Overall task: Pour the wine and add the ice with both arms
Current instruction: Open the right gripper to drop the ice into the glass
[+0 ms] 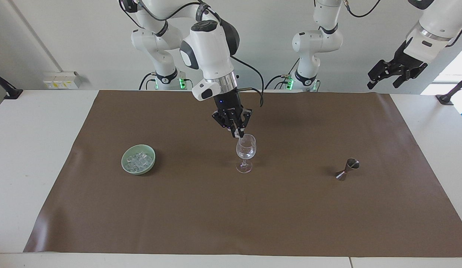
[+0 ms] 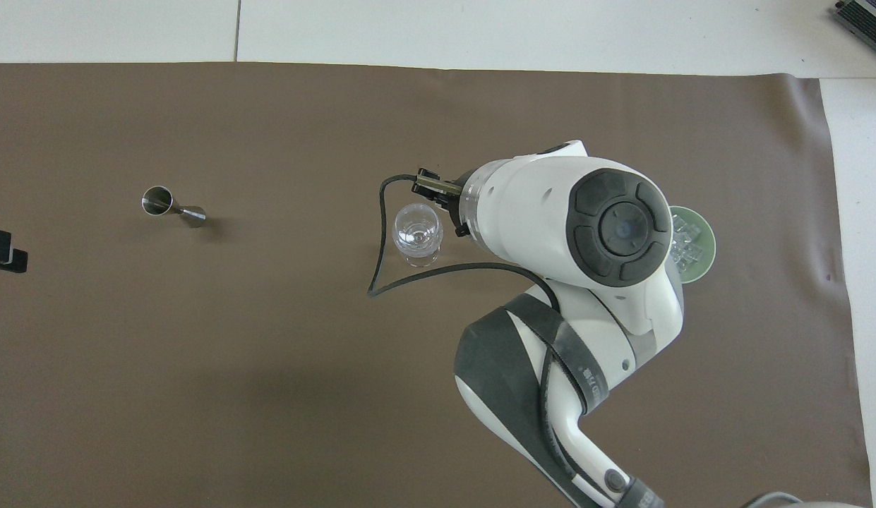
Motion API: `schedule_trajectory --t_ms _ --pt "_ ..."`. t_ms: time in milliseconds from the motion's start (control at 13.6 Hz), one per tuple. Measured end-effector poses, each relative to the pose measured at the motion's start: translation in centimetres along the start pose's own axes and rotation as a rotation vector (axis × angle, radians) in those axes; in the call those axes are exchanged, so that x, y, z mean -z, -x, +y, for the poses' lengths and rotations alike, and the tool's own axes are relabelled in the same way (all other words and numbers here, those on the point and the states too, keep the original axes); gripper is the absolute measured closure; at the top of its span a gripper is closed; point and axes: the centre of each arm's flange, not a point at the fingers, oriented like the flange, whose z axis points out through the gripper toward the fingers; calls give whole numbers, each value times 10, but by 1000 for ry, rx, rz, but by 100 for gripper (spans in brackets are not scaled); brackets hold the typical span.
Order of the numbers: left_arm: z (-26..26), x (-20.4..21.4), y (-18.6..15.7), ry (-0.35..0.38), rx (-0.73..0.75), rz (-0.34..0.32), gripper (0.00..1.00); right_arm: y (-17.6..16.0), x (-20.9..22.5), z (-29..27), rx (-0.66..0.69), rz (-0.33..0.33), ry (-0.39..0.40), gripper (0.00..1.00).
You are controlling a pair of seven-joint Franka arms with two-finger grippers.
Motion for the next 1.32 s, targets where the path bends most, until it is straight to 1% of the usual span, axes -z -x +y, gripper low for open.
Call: schedule_trajectory --t_ms 147,294,662,956,1324 --pt "0 0 0 0 0 0 0 11 -14 -11 -1 21 22 78" --pt "0 0 0 0 0 -1 0 13 -22 -17 1 31 12 78" --pt "0 0 0 0 1 -1 0 16 -29 -19 8 24 4 78" --pt "0 0 0 0 1 -2 0 24 -46 -14 15 1 27 78" --pt "0 0 0 0 1 -2 0 24 -46 -14 15 0 27 78"
